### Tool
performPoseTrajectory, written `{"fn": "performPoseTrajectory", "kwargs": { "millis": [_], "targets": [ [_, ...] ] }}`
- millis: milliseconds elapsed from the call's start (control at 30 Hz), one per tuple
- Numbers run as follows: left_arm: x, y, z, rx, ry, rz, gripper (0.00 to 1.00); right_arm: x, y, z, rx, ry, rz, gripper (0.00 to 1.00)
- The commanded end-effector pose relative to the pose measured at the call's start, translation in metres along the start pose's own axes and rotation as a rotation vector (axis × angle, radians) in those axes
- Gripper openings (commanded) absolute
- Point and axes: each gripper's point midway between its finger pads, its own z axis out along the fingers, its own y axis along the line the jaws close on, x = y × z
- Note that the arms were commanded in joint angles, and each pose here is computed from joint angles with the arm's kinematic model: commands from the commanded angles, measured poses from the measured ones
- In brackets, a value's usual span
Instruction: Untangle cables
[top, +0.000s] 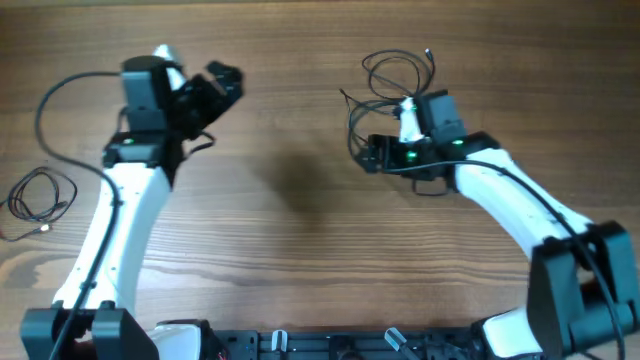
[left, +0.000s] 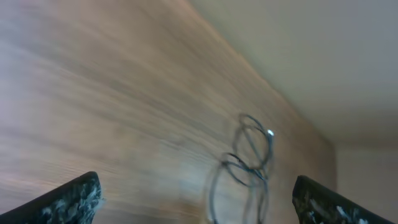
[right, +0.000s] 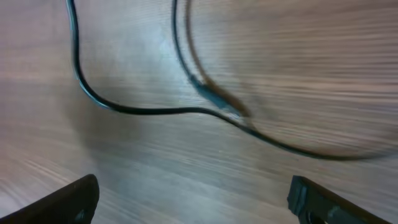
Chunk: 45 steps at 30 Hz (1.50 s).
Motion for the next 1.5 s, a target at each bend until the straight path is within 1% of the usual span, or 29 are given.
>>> {"fn": "performPoseTrajectory", "kwargs": {
  "millis": [0, 33, 67, 133, 200, 333, 467, 533, 600, 633, 667, 700, 733, 800, 833, 900, 967, 1033, 1133, 1167, 1233, 1300, 1400, 1467],
  "targets": [
    [0.037, -0.030, 0.028, 0.049, 0.081, 0.069, 1.00, -0.041, -0.002, -0.080, -0.048, -0.212, -0.045, 1.00],
    [0.047, -0.035, 0.036, 0.059, 0.103, 0.084, 0.98, -0.046, -0.006, -0.099, -0.041, -0.261, -0.040, 1.00],
    [0.058, -0.040, 0.045, 0.068, 0.125, 0.099, 0.94, -0.051, -0.011, -0.122, -0.034, -0.324, -0.028, 1.00],
    [0.082, -0.052, 0.064, 0.092, 0.164, 0.135, 0.91, -0.056, -0.017, -0.161, -0.020, -0.426, -0.013, 1.00],
    [0.105, -0.058, 0.083, 0.083, 0.181, 0.170, 0.90, -0.052, -0.020, -0.197, -0.004, -0.518, -0.004, 1.00],
    [0.152, -0.065, 0.115, 0.091, 0.254, 0.170, 0.90, -0.040, -0.014, -0.224, 0.007, -0.577, -0.011, 1.00],
    [0.194, -0.085, 0.136, 0.185, 0.307, 0.194, 0.78, -0.030, -0.015, -0.223, 0.011, -0.552, 0.003, 1.00],
    [0.206, -0.091, 0.143, 0.199, 0.293, 0.217, 0.51, -0.029, -0.017, -0.220, 0.013, -0.536, 0.011, 1.00],
    [0.209, -0.083, 0.151, 0.149, 0.253, 0.231, 0.28, -0.029, -0.019, -0.216, 0.016, -0.521, 0.020, 1.00],
    [0.211, -0.078, 0.153, 0.124, 0.249, 0.234, 0.13, -0.030, -0.020, -0.214, 0.017, -0.514, 0.023, 1.00],
    [0.213, -0.074, 0.153, 0.108, 0.260, 0.234, 0.04, -0.030, -0.022, -0.210, 0.019, -0.503, 0.030, 1.00],
    [0.213, -0.073, 0.150, 0.100, 0.269, 0.235, 0.04, -0.031, -0.023, -0.208, 0.020, -0.496, 0.034, 1.00],
    [0.208, -0.074, 0.146, 0.101, 0.264, 0.259, 0.04, -0.031, -0.025, -0.205, 0.021, -0.487, 0.039, 1.00],
    [0.186, -0.084, 0.128, 0.124, 0.231, 0.323, 0.04, -0.031, -0.029, -0.198, 0.025, -0.459, 0.054, 1.00],
    [0.174, -0.093, 0.115, 0.147, 0.215, 0.321, 0.04, -0.030, -0.031, -0.194, 0.024, -0.445, 0.065, 1.00],
    [0.141, -0.144, 0.057, 0.350, 0.185, 0.354, 0.04, -0.031, -0.035, -0.183, 0.014, -0.410, 0.132, 1.00],
    [0.115, -0.179, 0.003, 0.493, 0.113, 0.425, 0.04, -0.031, -0.041, -0.172, 0.009, -0.376, 0.206, 1.00],
    [0.085, -0.196, -0.050, 0.555, -0.003, 0.472, 0.04, -0.030, -0.044, -0.162, 0.002, -0.336, 0.229, 1.00],
    [0.045, -0.198, -0.118, 0.586, -0.157, 0.498, 0.04, -0.023, -0.050, -0.146, -0.002, -0.263, 0.265, 1.00],
    [0.033, -0.191, -0.135, 0.567, -0.209, 0.518, 0.04, -0.021, -0.053, -0.140, 0.003, -0.241, 0.278, 1.00],
    [0.007, -0.163, -0.150, 0.449, -0.292, 0.491, 0.04, -0.020, -0.054, -0.135, -0.003, -0.220, 0.286, 1.00],
    [-0.022, -0.120, -0.150, 0.275, -0.352, 0.421, 0.04, -0.018, -0.048, -0.131, -0.045, -0.194, 0.288, 1.00],
    [-0.060, -0.081, -0.144, 0.146, -0.427, 0.358, 0.04, -0.017, -0.043, -0.129, -0.060, -0.183, 0.275, 1.00],
    [-0.088, -0.065, -0.146, 0.105, -0.500, 0.336, 0.04, -0.015, -0.038, -0.127, -0.064, -0.174, 0.261, 1.00]
  ]
}}
